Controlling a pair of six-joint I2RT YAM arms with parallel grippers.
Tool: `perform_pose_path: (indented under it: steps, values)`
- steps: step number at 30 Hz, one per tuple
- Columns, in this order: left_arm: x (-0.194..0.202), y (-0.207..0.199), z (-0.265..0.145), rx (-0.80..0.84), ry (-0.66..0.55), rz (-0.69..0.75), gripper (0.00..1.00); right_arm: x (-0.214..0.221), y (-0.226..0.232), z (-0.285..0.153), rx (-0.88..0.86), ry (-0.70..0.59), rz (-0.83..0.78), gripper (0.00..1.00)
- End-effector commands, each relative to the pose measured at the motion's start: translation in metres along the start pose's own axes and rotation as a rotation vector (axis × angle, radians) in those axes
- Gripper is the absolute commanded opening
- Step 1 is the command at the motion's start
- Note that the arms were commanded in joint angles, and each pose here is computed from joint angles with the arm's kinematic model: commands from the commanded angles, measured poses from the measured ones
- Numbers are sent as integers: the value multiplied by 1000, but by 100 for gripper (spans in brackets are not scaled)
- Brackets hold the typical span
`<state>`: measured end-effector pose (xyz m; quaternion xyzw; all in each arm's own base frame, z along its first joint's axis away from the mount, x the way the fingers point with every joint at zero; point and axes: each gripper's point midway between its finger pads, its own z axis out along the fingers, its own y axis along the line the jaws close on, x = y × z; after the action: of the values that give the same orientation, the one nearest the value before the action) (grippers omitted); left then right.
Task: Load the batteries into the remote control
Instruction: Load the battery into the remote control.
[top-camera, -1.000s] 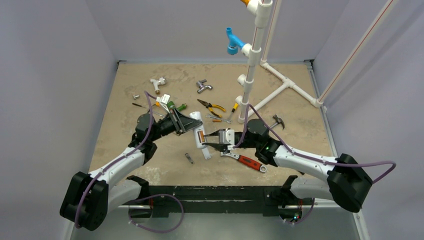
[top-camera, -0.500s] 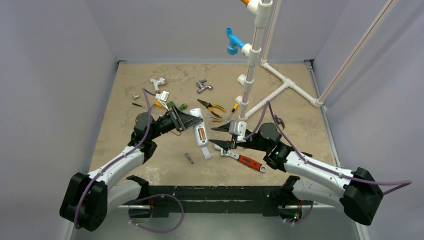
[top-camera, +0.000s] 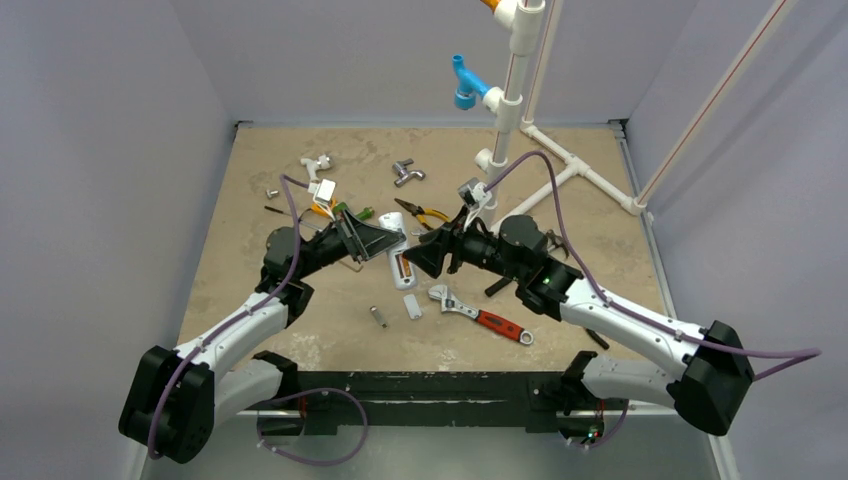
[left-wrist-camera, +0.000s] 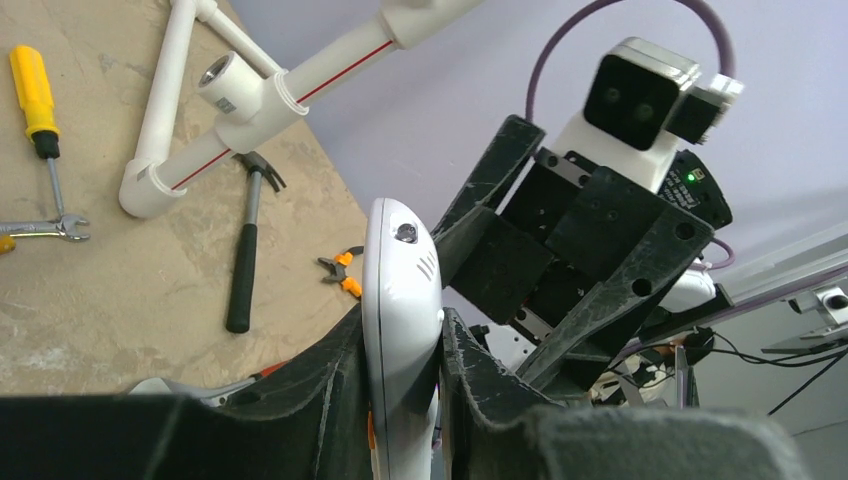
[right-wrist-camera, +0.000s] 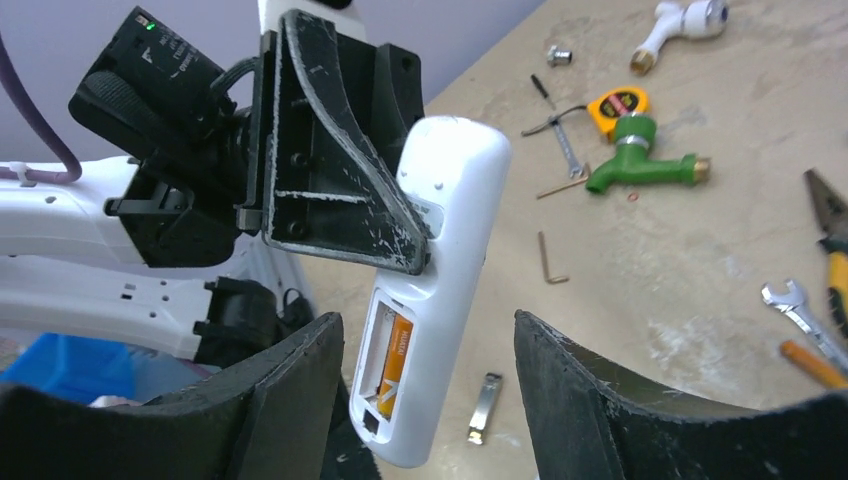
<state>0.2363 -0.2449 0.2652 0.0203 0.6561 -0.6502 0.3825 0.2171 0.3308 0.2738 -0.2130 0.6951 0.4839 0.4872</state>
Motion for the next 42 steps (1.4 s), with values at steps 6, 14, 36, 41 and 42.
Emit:
perform_pose_path:
  steps: [6,14,36,41,42]
  values:
    - [-15,-34,1,111,-35,116,0,14,13,8,-63,46,189,63]
    - [-14,-33,1,107,-37,111,0,21,11,9,-67,73,186,44]
    - [-15,-16,0,16,-52,92,0,14,-16,2,78,56,23,45]
    - [-24,10,-11,-154,-113,73,0,15,-33,-6,174,49,2,49]
    - [-25,19,-16,-210,-126,62,0,15,-39,-8,205,43,3,49]
